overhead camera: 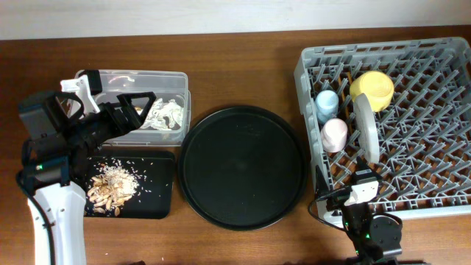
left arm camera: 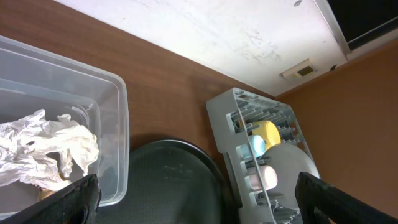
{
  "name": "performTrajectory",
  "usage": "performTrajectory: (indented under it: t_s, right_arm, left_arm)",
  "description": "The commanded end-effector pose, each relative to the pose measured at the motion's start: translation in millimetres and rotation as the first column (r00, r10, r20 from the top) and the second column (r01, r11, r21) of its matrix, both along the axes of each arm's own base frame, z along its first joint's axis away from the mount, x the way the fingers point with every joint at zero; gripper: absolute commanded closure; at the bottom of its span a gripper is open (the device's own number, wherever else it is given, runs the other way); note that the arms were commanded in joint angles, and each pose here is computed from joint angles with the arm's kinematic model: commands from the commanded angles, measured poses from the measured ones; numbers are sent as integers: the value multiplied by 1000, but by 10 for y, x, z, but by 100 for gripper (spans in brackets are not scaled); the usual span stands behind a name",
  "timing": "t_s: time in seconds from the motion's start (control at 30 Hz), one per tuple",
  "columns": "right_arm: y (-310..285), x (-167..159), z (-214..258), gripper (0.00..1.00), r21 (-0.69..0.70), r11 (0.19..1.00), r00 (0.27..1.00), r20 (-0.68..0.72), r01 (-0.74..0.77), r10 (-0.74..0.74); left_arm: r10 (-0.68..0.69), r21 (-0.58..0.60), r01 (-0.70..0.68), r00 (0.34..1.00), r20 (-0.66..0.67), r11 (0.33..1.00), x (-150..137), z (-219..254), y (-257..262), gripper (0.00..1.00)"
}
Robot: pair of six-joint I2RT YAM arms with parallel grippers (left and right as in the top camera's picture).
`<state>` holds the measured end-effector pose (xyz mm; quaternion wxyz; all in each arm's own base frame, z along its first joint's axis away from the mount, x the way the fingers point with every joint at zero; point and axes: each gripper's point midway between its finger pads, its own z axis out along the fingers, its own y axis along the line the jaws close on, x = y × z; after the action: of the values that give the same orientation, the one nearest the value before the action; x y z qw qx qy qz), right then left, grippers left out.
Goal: Sort waste into correct bins and load items into the dishwasher rack
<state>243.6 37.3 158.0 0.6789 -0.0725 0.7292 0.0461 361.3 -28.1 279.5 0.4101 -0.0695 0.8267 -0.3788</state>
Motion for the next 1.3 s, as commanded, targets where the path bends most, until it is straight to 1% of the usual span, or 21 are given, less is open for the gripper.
performTrajectory:
  t_s: [0.0, 0.13, 0.2, 0.27, 0.4, 0.5, 0.63, 0.73, 0.8, 0.9, 1.03, 1.13, 1.2, 1.27]
  right_arm:
    - [-21, 0, -13, 1, -6, 1000, 1000, 1, 8, -8]
    - [-21, 0, -13, 1, -6, 1000, 1000, 1, 8, -8]
    - [-21, 0, -13, 1, -6, 1000, 1000, 1, 8, -8]
    - [-21, 0, -13, 1, -6, 1000, 1000, 1, 8, -8]
    - [-21, 0, -13, 1, -6, 1000, 1000, 1, 8, -8]
    - [-21, 0, -13, 1, -6, 1000, 1000, 1, 8, -8]
    - [-21, 0, -13, 1, -6, 1000, 1000, 1, 8, -8]
    - [-21, 0, -13, 1, -6, 1000, 1000, 1, 8, -8]
    - [-21, 0, -13, 1, -6, 1000, 1000, 1, 8, -8]
    - [-21, 0, -13, 1, -6, 1000, 1000, 1, 8, -8]
    - [-21, 0, -13, 1, -6, 1000, 1000, 1, 8, -8]
    - [-21, 0, -13, 1, -6, 1000, 1000, 1, 8, -8]
    - [-21, 0, -13, 1, -6, 1000, 1000, 1, 8, -8]
    - [-21, 0, -13, 1, -6, 1000, 1000, 1, 8, -8]
  left_arm:
    - [-2, -2, 2, 1000, 24, 1000, -10, 106, -1, 1]
    - [11, 6, -11, 1000, 19, 1000, -1, 86, 19, 1]
    - [63, 48, -63, 998, 16, 997, -38, 93, 65, 1]
    - [136, 118, -139, 990, 38, 983, -154, 162, 99, 1]
    - [210, 232, -236, 969, 129, 944, -518, 380, -12, 1]
    - [282, 306, -344, 932, 229, 887, -931, 472, -10, 1]
    - [312, 319, -402, 903, 296, 859, -1387, 254, 41, 1]
    - [316, 311, -411, 896, 311, 857, -1539, -17, 63, 1]
    - [331, 307, -432, 885, 328, 848, -1578, -204, 100, 1]
    - [369, 251, -501, 824, 429, 828, -1511, -317, 170, 1]
    - [388, 122, -551, 711, 587, 826, -1393, -197, 185, 1]
    - [403, 43, -573, 625, 668, 818, -1356, -108, 214, 1]
    - [408, 30, -579, 608, 681, 815, -1325, -157, 226, 1]
    - [403, 53, -580, 626, 668, 813, -1272, -326, 224, 1]
